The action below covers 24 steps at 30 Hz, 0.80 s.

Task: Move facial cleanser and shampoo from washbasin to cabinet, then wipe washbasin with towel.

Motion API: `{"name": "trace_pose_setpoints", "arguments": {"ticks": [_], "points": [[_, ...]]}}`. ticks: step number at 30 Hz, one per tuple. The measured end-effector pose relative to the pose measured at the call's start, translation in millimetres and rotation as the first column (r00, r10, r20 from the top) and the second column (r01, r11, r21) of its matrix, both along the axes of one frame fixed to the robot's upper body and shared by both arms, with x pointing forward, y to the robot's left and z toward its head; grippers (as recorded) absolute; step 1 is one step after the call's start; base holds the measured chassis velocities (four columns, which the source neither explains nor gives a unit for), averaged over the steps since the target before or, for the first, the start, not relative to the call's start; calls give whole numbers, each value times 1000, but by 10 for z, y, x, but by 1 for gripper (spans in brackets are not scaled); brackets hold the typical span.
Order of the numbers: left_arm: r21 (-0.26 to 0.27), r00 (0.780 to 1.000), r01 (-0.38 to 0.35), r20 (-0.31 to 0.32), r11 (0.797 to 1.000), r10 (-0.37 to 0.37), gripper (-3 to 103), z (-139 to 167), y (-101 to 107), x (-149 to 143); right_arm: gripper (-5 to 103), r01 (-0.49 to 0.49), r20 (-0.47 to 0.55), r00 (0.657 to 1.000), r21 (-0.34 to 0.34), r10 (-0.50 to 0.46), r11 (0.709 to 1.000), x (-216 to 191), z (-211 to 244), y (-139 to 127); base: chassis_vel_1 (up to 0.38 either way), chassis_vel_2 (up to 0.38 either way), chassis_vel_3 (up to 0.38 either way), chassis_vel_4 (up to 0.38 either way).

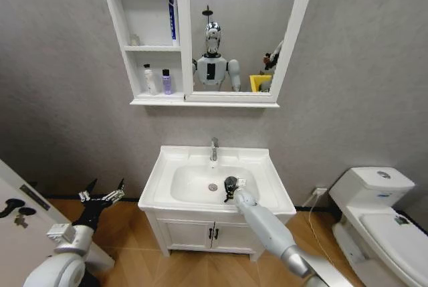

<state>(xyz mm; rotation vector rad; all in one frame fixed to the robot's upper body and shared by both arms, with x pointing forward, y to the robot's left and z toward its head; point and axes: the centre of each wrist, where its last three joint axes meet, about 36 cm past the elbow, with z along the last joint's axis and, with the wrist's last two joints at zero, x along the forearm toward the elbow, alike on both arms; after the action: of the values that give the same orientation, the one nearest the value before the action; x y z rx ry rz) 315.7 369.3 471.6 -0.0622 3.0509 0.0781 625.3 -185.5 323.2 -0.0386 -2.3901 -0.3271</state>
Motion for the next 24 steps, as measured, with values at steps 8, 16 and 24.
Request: {"name": "trace_pose_setpoints", "arguments": {"ticks": [8, 16, 24], "points": [[0, 1000, 0, 0, 1000, 0, 100, 0, 0, 0, 5, -167, -10, 985, 164, 171, 972, -72, 49, 435, 0, 0, 0, 0], [0, 1000, 0, 0, 1000, 0, 100, 0, 0, 0, 5, -274, 95, 962, 292, 257, 916, -192, 129, 958, 0, 0, 0, 0], [0, 1000, 0, 0, 1000, 0, 100, 0, 0, 0, 5, -130, -5, 992, 7, 130, 992, -135, 36, 455, 0, 0, 0, 0]]}}
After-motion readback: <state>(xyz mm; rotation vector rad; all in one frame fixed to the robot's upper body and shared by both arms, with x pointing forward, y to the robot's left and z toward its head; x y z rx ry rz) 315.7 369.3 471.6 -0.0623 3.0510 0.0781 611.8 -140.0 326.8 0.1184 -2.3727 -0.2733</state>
